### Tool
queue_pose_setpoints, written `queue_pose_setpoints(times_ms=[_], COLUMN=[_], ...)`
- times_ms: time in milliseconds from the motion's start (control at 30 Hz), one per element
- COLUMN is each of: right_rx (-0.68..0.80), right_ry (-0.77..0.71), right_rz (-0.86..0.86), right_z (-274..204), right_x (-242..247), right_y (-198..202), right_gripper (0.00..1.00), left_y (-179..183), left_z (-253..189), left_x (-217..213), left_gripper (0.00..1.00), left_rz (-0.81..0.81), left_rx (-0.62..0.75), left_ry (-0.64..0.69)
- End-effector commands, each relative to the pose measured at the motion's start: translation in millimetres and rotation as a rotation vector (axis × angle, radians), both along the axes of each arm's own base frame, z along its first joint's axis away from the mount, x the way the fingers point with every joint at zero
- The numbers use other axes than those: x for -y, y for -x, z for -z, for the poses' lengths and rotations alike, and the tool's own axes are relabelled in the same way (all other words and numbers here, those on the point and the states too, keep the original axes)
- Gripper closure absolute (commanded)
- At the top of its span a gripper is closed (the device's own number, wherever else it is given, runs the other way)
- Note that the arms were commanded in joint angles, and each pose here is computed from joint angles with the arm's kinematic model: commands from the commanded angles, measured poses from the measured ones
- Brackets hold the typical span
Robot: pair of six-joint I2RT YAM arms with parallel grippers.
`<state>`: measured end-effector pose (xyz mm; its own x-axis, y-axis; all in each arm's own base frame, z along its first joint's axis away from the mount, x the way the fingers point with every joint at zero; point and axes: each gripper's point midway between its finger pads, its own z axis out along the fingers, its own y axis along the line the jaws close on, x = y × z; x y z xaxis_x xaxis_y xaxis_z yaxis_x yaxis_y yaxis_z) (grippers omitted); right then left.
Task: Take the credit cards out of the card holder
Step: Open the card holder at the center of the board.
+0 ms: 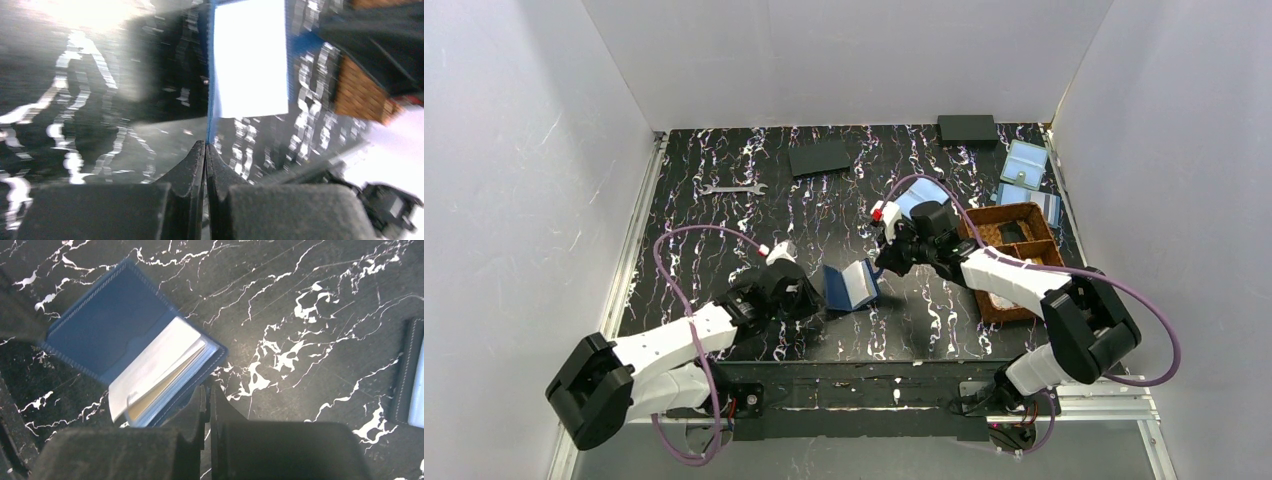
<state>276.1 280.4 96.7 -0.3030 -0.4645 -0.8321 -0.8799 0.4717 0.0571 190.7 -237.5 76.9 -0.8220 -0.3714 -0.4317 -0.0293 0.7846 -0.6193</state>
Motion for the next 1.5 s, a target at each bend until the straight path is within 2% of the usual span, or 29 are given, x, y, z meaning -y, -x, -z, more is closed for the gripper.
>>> queue_pose_setpoints(times_ms=[0, 200, 300, 400, 467, 567, 600, 633, 700, 833, 900, 1000, 1100, 1200, 1267, 1467], right_rx=[-0.039, -0.025, -0.044, -0.117, -0.131, -0.108, -0.102, -0.098, -0.091, -0.057, -0.027, -0.001, -0.023, -0.026, -0.038, -0.039], right_ry=[0.021, 0.039, 0.009, -0.049, -0.097, -0.146, -0.173, -0.202, -0.262, -0.286, -0.24, -0.214, -0.239, -0.21, -0.196, -0.103], right_rz=[0.009, 0.03, -0.018, -0.135, -0.188, -0.214, -0.226, -0.24, -0.272, -0.307, -0.307, -0.29, -0.266, -0.211, -0.167, 0.05], right_z=[11, 12, 10, 8, 0, -17, -26, -36, -58, -82, -79, -76, -72, -58, -52, -25], right_x=[7, 14, 10, -3, -9, -12, -14, -17, -23, -31, -35, -37, -39, -32, -26, 0], right_y=[-2, -6, 3, 24, 34, 38, 40, 42, 47, 49, 49, 46, 46, 39, 32, -8], right_gripper=[0.99, 0.99, 0.99, 0.99, 0.99, 0.99, 0.99, 0.99, 0.99, 0.99, 0.99, 0.99, 0.99, 0.99, 0.99, 0.99], left_y=[-5, 11, 14, 12, 7, -1, -1, -2, 0, 4, 8, 16, 21, 21, 20, 12], left_z=[42, 80, 94, 97, 92, 68, 57, 45, 20, -26, -45, -66, -67, -56, -49, -12], left_x=[-48, -68, -75, -78, -72, -49, -41, -33, -21, -23, -23, -14, 2, 13, 17, 18], left_gripper=[1.0, 1.0, 1.0, 1.0, 1.0, 1.0, 0.97, 0.88, 0.65, 0.39, 0.28, 0.23, 0.26, 0.34, 0.36, 0.34], left_rz=[-0.091, -0.103, -0.12, -0.121, -0.108, -0.038, -0.007, 0.021, 0.069, 0.074, 0.08, 0.117, 0.147, 0.172, 0.175, 0.206], left_rx=[-0.116, -0.266, -0.296, -0.324, -0.307, -0.222, -0.189, -0.151, -0.077, 0.077, 0.133, 0.175, 0.114, 0.054, 0.037, 0.01], left_ry=[-0.267, -0.411, -0.44, -0.471, -0.452, -0.32, -0.27, -0.217, -0.108, 0.025, 0.096, 0.215, 0.299, 0.315, 0.317, 0.196])
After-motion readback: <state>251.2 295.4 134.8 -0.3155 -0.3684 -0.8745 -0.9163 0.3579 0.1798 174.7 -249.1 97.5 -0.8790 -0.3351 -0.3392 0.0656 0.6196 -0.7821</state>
